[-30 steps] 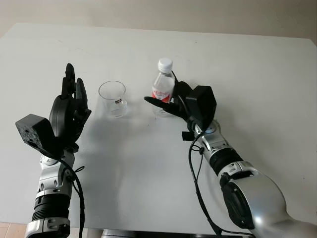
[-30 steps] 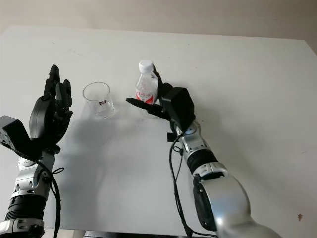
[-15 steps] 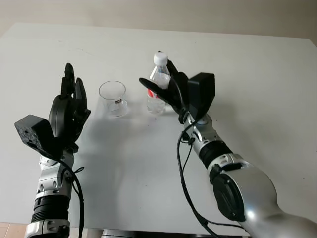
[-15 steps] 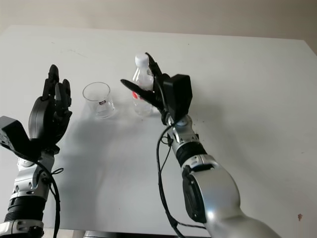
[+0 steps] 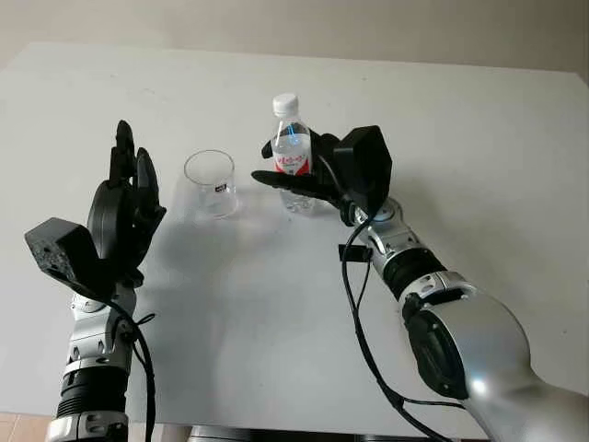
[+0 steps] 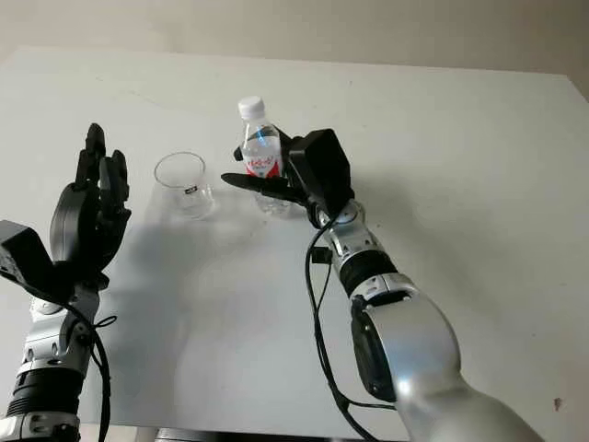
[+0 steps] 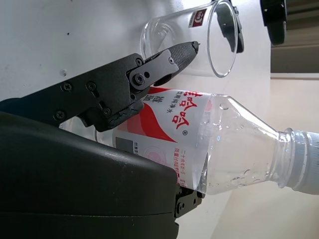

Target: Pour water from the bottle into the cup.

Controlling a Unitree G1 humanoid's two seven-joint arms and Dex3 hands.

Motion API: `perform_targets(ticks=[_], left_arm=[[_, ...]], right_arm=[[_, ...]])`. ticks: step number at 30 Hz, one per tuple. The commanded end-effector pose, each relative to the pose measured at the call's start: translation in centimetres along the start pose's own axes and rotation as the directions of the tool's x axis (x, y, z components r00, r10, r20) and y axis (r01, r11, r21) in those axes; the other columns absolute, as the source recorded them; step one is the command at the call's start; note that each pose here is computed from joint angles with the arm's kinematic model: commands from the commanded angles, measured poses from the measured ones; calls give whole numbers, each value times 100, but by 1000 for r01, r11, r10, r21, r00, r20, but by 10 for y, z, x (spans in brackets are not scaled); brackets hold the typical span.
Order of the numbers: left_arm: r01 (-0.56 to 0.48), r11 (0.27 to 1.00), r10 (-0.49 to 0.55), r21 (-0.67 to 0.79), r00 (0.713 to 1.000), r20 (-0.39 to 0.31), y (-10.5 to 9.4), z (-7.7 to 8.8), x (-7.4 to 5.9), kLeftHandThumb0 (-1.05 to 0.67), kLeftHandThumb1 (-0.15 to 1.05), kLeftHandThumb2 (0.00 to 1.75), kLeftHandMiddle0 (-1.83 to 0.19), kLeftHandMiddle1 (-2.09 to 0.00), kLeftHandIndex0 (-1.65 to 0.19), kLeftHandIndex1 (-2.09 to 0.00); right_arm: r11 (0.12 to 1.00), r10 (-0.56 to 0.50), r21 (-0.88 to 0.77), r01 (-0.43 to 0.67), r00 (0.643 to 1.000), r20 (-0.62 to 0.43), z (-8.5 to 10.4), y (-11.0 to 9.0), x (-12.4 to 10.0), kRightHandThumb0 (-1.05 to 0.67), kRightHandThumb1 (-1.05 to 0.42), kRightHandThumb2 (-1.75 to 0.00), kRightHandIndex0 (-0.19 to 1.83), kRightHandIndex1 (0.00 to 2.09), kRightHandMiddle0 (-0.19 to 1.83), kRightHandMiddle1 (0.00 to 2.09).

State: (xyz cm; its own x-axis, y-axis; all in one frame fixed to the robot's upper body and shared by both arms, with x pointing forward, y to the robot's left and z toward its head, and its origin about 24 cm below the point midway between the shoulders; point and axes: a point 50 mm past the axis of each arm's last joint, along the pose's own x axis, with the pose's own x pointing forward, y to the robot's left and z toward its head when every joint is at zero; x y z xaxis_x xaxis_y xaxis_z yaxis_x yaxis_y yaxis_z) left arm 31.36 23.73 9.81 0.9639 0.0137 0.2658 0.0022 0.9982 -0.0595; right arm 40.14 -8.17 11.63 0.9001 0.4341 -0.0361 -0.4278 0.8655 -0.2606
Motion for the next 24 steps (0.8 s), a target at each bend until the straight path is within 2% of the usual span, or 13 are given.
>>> perform_targets(ticks=[1, 7, 11, 17, 24], left_arm=[[2, 1000, -2, 13, 1000, 20, 0, 4, 3, -67, 105, 67, 19, 0, 19, 0], [-6, 1000, 5, 11, 1000, 17, 0, 4, 4, -67, 105, 66, 19, 0, 19, 0], [-7, 1000, 7, 5, 1000, 16, 0, 3, 4, -67, 105, 66, 19, 0, 19, 0], [2, 1000, -2, 0, 1000, 23, -1, 2, 4, -69, 105, 68, 19, 0, 19, 0], [-5, 1000, 5, -8, 1000, 21, -3, 0, 4, -72, 105, 70, 19, 0, 19, 0]], right_arm=[[1000, -6, -26, 5, 1000, -21, -3, -2, -1, -35, -100, -6, 80, 209, 83, 209], [988, -87, -127, 85, 996, -4, 3, -4, 1, -34, -104, -6, 84, 209, 83, 209], [956, -164, -234, 176, 984, 68, 21, -10, 5, -27, -105, -10, 89, 209, 84, 209], [842, -204, -464, 276, 958, 200, 58, -18, 12, -15, -105, -18, 102, 209, 91, 209], [685, -192, -657, 313, 948, 252, 84, -22, 17, -15, -104, -17, 109, 209, 93, 209]])
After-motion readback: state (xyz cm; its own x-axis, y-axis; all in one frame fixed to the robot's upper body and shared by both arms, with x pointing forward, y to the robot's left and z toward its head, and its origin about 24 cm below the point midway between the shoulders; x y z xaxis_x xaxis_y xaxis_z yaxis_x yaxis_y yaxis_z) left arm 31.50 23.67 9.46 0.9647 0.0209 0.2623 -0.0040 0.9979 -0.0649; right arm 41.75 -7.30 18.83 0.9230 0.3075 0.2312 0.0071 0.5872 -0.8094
